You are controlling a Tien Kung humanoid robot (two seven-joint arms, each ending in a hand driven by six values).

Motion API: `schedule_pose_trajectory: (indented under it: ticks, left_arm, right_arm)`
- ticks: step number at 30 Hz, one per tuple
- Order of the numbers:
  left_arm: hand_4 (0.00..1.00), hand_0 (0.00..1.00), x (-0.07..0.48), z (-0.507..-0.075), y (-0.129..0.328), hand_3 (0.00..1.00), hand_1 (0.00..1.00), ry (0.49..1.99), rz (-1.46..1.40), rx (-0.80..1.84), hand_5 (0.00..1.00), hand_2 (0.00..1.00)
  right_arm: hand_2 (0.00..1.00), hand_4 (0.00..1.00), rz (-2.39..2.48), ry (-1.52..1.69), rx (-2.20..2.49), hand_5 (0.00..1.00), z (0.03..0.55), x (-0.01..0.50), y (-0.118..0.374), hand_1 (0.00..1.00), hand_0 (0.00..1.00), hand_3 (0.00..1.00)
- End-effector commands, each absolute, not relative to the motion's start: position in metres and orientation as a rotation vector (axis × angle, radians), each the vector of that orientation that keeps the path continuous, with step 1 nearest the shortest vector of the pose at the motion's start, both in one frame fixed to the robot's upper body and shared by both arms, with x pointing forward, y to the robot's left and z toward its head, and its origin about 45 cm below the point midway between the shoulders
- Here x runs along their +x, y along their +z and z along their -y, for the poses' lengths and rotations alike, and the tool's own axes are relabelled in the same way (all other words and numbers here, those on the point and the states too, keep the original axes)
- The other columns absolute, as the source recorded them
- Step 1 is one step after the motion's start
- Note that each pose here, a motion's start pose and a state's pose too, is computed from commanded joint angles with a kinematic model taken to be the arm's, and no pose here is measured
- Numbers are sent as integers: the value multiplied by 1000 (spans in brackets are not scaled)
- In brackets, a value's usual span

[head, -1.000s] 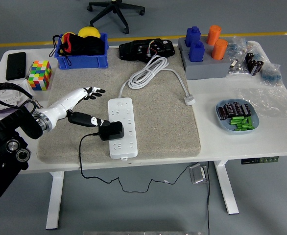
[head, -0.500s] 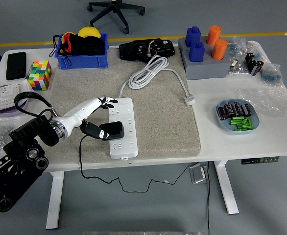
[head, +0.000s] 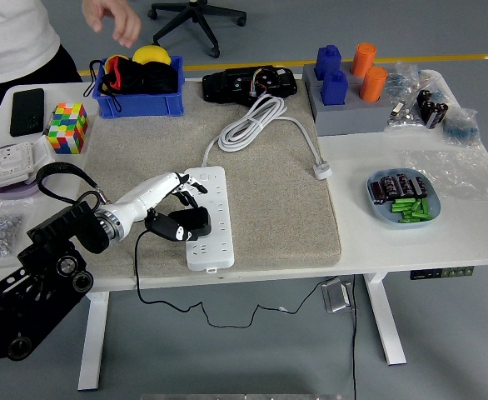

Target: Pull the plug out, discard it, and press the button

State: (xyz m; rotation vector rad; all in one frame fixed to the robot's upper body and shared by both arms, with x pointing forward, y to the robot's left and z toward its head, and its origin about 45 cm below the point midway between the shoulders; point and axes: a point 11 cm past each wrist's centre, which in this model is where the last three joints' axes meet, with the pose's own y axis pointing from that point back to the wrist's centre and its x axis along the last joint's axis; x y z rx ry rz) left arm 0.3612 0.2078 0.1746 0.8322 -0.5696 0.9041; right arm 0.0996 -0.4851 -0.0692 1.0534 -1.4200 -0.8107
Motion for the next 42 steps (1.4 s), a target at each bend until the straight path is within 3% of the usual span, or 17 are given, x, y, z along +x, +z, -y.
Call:
schedule_pose_trajectory:
  ticks: [7,8,20,21,23,38,42]
  left_arm:
    - [977,690,365,-210,173,688,583,935,581,826,2,536]
    - [811,541,365,-212,173,581,473,938,580,830,2,455]
    - [798,515,366,-216,161,563,432,951,540,842,2,428]
    - [775,481,366,-216,162,540,387,953,541,837,2,381]
    - [775,481,367,-216,163,540,387,957,540,828,2,381]
    - [767,430,370,-220,182,507,337,999,567,758,2,339]
    - [758,425,379,-235,194,494,328,1069,578,726,2,332]
  right_arm:
    - [710,775,1419,-810,1052,633,486,99,-69,700,746,723]
    - [709,775,1420,-811,1052,634,486,99,-69,700,746,722]
    - [710,776,1417,-814,1050,634,485,96,-70,700,746,722]
    - [710,776,1417,-815,1049,634,485,96,-70,700,747,723]
    - [710,776,1416,-816,1048,634,485,95,-70,700,747,723]
    - [710,776,1425,-826,1051,634,482,96,-71,700,745,723]
    - [709,776,1424,-827,1050,634,482,95,-72,700,745,723]
